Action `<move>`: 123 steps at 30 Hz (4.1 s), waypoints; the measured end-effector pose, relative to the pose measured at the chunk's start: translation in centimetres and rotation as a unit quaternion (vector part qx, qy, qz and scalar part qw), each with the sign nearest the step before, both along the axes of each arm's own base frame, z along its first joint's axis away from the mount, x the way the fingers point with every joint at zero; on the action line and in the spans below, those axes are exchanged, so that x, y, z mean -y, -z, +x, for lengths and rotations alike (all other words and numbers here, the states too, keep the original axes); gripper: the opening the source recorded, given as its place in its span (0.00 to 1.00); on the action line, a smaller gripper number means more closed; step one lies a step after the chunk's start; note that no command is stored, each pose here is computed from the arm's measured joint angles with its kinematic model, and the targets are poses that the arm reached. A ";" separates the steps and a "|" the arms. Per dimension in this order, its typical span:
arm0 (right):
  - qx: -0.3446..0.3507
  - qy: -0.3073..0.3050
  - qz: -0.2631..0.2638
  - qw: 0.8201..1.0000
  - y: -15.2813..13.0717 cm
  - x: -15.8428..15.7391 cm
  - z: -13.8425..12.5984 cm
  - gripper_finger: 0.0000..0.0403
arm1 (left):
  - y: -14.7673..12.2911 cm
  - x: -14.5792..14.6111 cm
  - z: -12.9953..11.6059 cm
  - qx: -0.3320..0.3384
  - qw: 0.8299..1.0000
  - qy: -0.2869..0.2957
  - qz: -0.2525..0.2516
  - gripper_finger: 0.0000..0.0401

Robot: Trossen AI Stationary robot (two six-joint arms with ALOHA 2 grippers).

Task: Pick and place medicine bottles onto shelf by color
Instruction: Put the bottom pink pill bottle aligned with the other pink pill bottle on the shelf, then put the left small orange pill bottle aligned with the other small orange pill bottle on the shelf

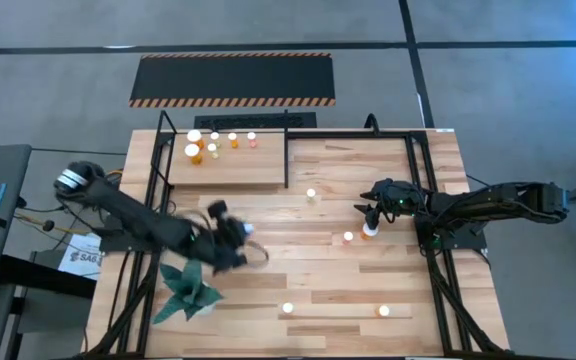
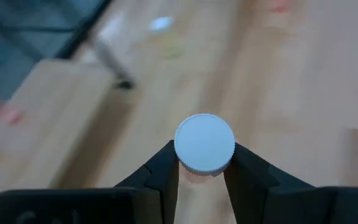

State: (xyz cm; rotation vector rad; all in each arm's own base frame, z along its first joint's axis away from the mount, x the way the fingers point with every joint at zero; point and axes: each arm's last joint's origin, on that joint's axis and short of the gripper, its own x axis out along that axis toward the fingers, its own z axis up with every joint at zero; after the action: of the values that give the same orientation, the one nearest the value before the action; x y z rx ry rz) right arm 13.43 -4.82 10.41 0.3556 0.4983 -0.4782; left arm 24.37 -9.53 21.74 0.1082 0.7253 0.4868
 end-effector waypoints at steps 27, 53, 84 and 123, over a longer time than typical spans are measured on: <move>0.000 0.000 0.000 1.000 0.0 0.0 0.0 0.63 | 1.4 -16.3 -2.0 0.124 0.974 -0.183 -0.054 0.24; 0.000 0.000 0.000 1.000 0.0 0.0 0.0 0.63 | 4.2 -26.2 2.1 0.089 0.953 -0.277 -0.080 0.24; 0.000 0.000 0.000 1.000 0.0 0.0 0.0 0.63 | 4.4 -26.1 2.0 0.079 0.956 -0.263 -0.103 0.24; 0.000 0.000 0.000 1.000 0.0 0.0 0.0 0.63 | 2.2 -25.8 1.3 0.113 0.954 -0.262 -0.090 0.45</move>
State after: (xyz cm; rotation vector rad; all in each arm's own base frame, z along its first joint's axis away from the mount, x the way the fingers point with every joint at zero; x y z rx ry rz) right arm 13.44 -4.82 10.42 0.3551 0.4979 -0.4780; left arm 25.70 16.25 19.51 -0.3157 0.5641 0.9195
